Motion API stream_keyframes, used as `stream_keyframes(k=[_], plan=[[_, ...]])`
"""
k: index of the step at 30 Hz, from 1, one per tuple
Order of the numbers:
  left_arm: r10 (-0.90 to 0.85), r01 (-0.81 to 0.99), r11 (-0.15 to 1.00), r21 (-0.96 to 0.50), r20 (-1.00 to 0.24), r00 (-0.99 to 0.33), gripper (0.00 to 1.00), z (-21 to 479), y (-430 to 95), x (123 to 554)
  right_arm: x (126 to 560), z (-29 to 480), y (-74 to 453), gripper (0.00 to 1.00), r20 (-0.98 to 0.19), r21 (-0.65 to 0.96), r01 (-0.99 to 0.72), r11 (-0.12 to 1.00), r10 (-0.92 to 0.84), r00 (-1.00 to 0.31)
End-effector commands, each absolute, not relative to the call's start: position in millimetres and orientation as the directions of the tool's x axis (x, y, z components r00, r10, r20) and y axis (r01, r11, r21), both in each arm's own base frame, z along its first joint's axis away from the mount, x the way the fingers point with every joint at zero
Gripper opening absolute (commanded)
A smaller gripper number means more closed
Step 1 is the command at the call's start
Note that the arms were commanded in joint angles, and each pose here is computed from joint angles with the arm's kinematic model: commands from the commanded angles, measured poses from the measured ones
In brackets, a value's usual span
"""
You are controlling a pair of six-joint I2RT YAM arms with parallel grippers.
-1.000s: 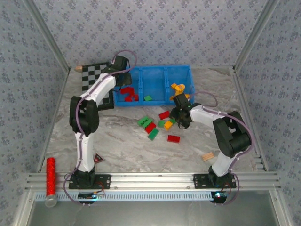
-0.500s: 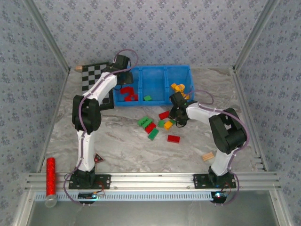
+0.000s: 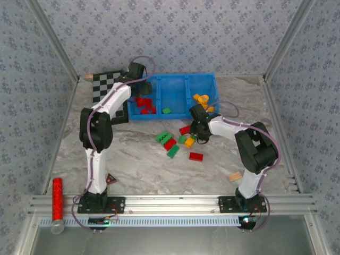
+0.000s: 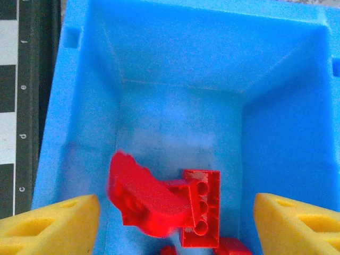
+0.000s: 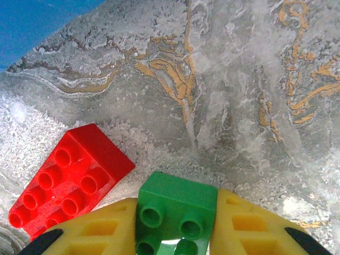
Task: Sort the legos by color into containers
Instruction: Pick up the lego from the center of the table, then place the lego in the container.
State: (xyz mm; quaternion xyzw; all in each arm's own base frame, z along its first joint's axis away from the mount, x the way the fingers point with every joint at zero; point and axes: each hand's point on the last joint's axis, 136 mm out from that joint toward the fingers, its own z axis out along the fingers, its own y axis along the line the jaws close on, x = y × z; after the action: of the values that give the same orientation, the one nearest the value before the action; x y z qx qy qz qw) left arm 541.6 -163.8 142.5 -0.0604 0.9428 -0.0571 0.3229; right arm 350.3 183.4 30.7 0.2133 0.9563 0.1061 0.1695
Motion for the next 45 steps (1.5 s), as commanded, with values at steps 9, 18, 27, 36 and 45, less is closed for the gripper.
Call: stream_keyframes(k=[9, 18, 27, 36, 45], plan=[[-0.183, 0.027, 0.956, -0.294, -0.662, -0.727, 0.78, 224.4, -179.9, 525.6, 342.5, 72.0, 162.3, 0.24, -0.378, 0.203, 0.307, 0.930, 0.364, -0.851], [-0.133, 0.138, 0.936, -0.325, -0.688, -0.714, 0.78, 266.4, -193.6, 469.6, 363.9, 145.7, 162.6, 0.23, -0.518, 0.191, 0.176, 0.966, 0.252, -0.817], [0.116, 0.292, 0.934, -0.204, -0.599, -0.792, 0.78, 204.2, -220.1, 353.2, 413.5, 236.9, 198.2, 0.23, -0.704, 0.121, -0.138, 0.983, -0.013, -0.710], [0.270, 0.422, 0.887, -0.187, -0.533, -0.802, 0.78, 143.8, -252.9, 260.9, 458.3, 249.5, 253.8, 0.23, -0.748, 0.023, -0.360, 0.933, -0.223, -0.626], [0.390, 0.510, 0.848, -0.144, -0.482, -0.785, 0.78, 107.2, -288.4, 228.0, 475.4, 199.6, 308.3, 0.24, -0.677, -0.057, -0.518, 0.853, -0.414, -0.608]])
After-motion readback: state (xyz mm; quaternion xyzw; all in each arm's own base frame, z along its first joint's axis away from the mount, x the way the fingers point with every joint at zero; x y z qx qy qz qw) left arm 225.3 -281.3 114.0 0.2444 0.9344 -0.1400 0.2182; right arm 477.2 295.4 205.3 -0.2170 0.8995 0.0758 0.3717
